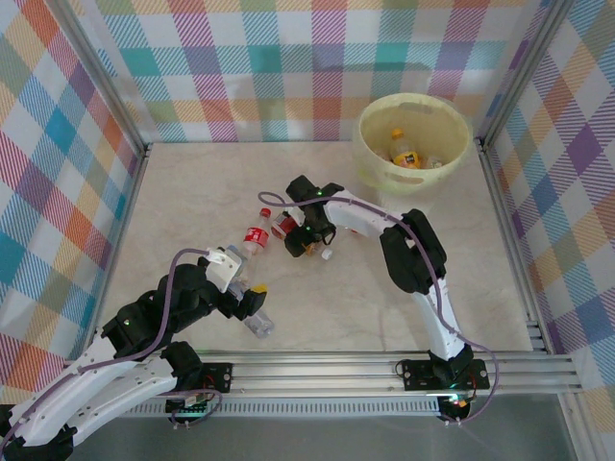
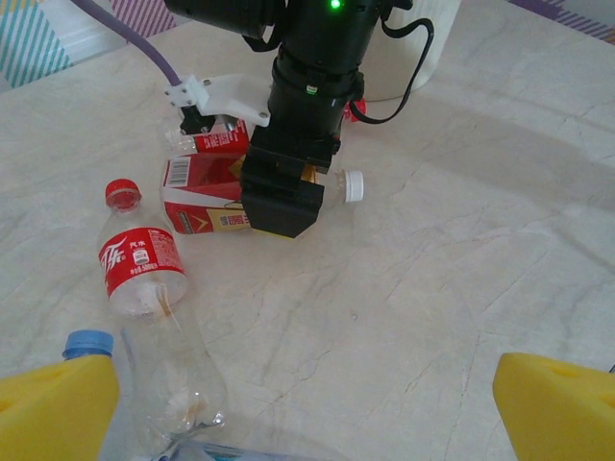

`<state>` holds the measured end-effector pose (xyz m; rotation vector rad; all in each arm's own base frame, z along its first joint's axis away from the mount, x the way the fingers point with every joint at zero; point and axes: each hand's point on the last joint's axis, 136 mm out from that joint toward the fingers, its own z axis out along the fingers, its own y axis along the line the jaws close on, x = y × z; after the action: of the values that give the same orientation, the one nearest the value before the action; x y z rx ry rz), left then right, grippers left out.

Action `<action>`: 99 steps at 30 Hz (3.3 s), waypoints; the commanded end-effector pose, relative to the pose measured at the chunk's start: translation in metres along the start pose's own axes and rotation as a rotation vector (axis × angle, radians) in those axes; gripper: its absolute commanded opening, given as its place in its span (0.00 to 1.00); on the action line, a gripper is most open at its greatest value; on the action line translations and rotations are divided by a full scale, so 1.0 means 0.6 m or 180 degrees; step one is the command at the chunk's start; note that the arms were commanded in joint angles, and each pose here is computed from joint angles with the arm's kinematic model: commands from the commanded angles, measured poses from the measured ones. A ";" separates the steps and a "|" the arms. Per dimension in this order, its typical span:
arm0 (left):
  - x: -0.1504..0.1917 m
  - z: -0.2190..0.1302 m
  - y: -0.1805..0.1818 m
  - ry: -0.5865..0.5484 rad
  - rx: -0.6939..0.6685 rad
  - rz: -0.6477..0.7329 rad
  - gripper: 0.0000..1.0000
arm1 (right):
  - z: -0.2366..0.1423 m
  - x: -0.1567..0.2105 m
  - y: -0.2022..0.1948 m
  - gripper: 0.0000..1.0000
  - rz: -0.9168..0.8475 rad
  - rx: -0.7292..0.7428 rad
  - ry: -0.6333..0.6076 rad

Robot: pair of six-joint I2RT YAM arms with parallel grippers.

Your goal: Put the plastic bottles in the bin

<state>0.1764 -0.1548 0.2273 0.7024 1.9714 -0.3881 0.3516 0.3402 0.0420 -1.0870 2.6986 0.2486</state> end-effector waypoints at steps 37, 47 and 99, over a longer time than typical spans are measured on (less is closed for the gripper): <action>-0.279 0.038 -0.104 -0.1498 0.0950 0.0293 1.00 | -0.497 -0.041 -0.035 0.65 0.0464 0.0503 -0.1934; -0.276 0.093 -0.135 -0.1686 0.1354 -0.0081 1.00 | -0.617 -0.026 -0.153 0.65 0.0981 0.1219 -0.2511; -0.212 0.137 -0.143 -0.1189 0.1376 -0.0017 1.00 | -0.583 0.040 -0.351 0.88 0.2225 0.1171 -0.2000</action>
<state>0.2259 -0.3089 0.2909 0.8174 1.5715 -0.9141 0.4482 0.0903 0.3230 0.1001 2.3886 0.1405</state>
